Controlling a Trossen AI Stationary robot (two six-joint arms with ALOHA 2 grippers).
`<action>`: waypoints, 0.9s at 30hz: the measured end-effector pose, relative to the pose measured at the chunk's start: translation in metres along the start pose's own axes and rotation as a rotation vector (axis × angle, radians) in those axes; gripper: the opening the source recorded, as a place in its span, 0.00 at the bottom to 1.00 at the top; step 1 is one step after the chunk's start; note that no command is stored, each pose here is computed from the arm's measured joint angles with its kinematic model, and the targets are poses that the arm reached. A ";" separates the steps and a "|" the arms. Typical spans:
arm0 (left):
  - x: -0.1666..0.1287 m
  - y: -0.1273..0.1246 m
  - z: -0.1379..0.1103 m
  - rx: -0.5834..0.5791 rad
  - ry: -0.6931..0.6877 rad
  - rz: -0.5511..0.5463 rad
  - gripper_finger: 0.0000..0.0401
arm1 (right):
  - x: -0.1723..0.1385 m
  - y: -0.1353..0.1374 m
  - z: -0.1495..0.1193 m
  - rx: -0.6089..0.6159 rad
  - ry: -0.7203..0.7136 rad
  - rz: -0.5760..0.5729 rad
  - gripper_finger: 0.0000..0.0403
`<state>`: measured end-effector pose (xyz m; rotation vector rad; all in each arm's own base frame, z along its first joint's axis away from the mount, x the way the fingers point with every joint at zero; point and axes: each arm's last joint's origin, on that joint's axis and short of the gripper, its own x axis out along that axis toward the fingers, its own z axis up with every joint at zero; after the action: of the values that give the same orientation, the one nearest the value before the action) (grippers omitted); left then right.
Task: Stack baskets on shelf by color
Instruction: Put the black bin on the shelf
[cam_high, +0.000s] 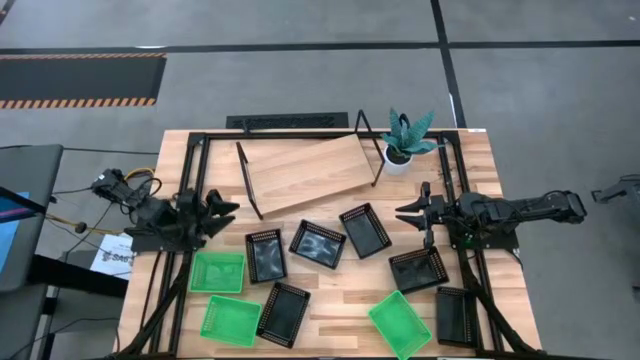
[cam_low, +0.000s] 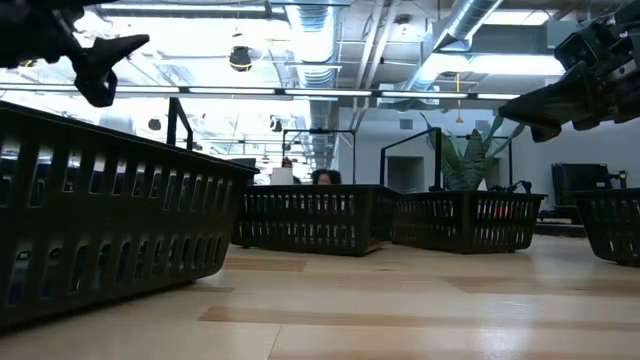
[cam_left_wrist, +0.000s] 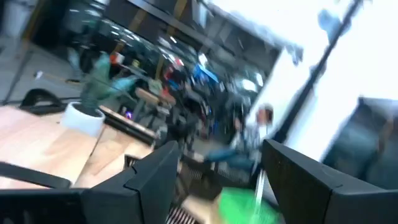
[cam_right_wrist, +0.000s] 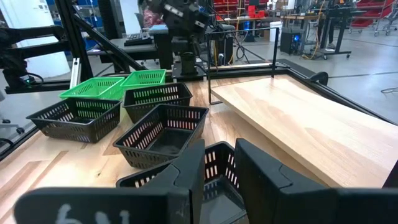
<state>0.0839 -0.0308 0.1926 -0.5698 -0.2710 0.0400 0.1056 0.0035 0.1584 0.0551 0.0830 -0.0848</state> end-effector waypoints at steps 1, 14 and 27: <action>0.000 0.000 0.001 -0.058 -0.018 0.017 0.56 | 0.000 -0.001 0.000 -0.015 -0.001 -0.013 0.28; -0.001 0.006 0.002 -0.237 -0.107 0.186 0.56 | 0.000 -0.006 0.001 -0.042 -0.005 -0.074 0.28; -0.001 0.006 0.002 -0.250 -0.116 0.206 0.56 | 0.000 -0.007 0.009 0.655 -0.122 -0.053 0.28</action>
<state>0.0828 -0.0244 0.1908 -0.8443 -0.3317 0.2419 0.1059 -0.0040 0.1674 0.7020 -0.0686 -0.1657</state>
